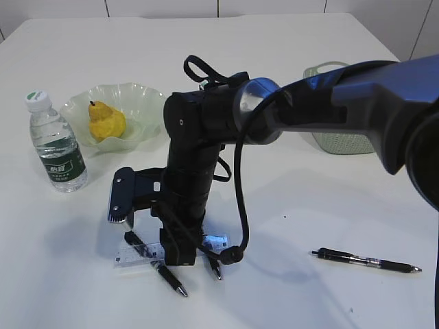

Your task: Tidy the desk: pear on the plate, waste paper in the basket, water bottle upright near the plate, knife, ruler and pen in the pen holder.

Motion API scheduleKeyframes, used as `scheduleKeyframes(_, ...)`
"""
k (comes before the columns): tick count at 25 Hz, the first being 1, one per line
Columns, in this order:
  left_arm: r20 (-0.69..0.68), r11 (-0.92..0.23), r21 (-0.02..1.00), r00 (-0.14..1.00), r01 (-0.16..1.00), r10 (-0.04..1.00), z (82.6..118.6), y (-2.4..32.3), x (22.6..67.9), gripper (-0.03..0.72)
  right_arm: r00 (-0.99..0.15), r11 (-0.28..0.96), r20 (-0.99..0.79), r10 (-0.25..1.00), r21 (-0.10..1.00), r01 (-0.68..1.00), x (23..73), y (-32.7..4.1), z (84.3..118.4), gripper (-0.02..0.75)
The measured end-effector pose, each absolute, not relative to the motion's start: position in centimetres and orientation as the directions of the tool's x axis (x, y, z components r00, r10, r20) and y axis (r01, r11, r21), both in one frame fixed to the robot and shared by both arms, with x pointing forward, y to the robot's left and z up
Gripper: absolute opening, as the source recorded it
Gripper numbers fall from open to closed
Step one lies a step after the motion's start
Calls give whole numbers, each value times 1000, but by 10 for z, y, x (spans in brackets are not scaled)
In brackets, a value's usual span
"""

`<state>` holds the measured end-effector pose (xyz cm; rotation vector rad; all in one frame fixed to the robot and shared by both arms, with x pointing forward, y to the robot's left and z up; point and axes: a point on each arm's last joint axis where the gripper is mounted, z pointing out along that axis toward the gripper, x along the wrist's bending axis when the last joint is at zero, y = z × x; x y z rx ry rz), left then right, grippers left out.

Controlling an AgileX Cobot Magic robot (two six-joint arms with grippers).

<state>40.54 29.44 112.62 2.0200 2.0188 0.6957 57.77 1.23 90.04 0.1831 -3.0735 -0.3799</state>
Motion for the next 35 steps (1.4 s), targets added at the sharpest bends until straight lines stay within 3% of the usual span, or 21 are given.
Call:
scheduleKeyframes(8,184,-46,460,-45,887,982,1126,294,405,401,-990,966,38,-137,225,-125,582,15,918,304)
scheduleKeyframes(16,184,-46,460,-45,887,982,1126,294,405,401,-997,975,67,-42,220,-26,585,18,938,304)
scheduleKeyframes(25,178,-44,459,-44,887,983,1126,294,405,401,-1000,952,-29,6,307,-4,599,30,985,304)
scheduleKeyframes(31,157,-36,456,-41,889,987,1126,292,405,401,-988,933,-37,151,336,130,605,32,1002,304)
scheduleKeyframes(35,151,-34,455,-40,890,988,1125,292,405,401,-950,923,-94,297,285,260,613,25,1004,304)
